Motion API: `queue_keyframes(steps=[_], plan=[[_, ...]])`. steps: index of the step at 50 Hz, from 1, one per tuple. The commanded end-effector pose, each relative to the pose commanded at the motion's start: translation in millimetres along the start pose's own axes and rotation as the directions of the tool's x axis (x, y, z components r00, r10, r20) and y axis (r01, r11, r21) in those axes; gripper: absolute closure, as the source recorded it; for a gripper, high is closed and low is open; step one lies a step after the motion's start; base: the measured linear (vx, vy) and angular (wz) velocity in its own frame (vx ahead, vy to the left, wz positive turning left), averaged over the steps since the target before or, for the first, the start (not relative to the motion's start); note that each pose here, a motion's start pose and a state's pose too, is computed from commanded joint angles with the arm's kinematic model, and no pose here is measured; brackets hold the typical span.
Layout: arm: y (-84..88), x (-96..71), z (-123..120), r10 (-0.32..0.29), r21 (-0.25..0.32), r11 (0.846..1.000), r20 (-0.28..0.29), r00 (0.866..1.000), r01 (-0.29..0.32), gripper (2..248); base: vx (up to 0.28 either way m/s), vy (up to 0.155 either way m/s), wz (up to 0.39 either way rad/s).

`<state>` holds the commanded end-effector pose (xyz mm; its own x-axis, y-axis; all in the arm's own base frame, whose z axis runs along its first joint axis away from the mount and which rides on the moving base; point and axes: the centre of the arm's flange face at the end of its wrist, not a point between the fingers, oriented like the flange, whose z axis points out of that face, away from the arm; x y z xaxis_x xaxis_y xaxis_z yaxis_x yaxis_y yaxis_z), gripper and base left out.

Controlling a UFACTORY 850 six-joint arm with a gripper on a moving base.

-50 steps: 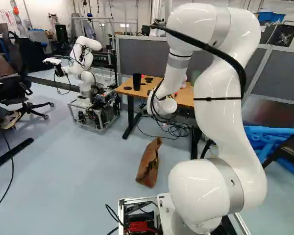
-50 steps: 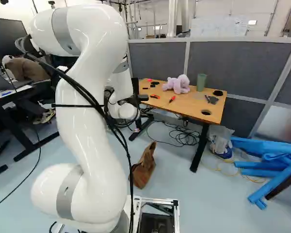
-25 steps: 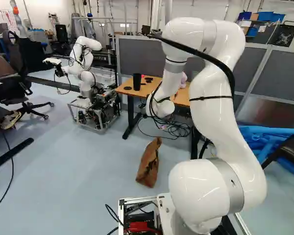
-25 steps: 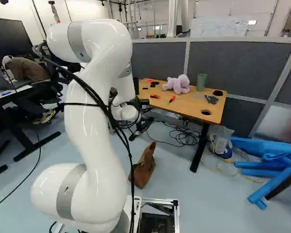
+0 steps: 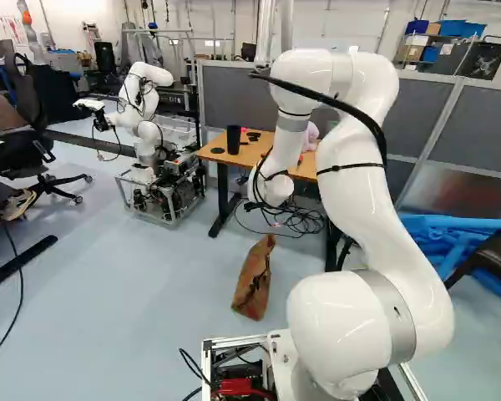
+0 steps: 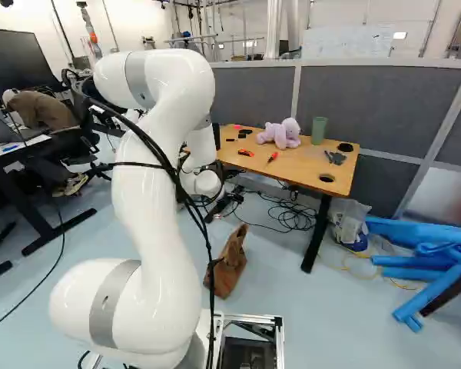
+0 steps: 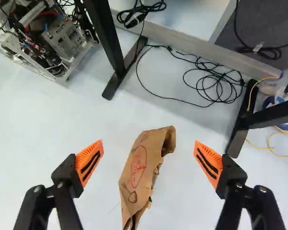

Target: Pick up the bag on the ground and place it on the table

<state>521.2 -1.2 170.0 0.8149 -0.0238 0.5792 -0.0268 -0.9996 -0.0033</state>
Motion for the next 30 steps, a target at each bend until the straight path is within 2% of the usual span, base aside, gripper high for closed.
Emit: queue_keyframes(steps=[30], plan=[[2.2,-19.5,43.9,0.067,-0.037,0.997,0.131,0.989,-0.062,3,0.000,0.000,0.000]])
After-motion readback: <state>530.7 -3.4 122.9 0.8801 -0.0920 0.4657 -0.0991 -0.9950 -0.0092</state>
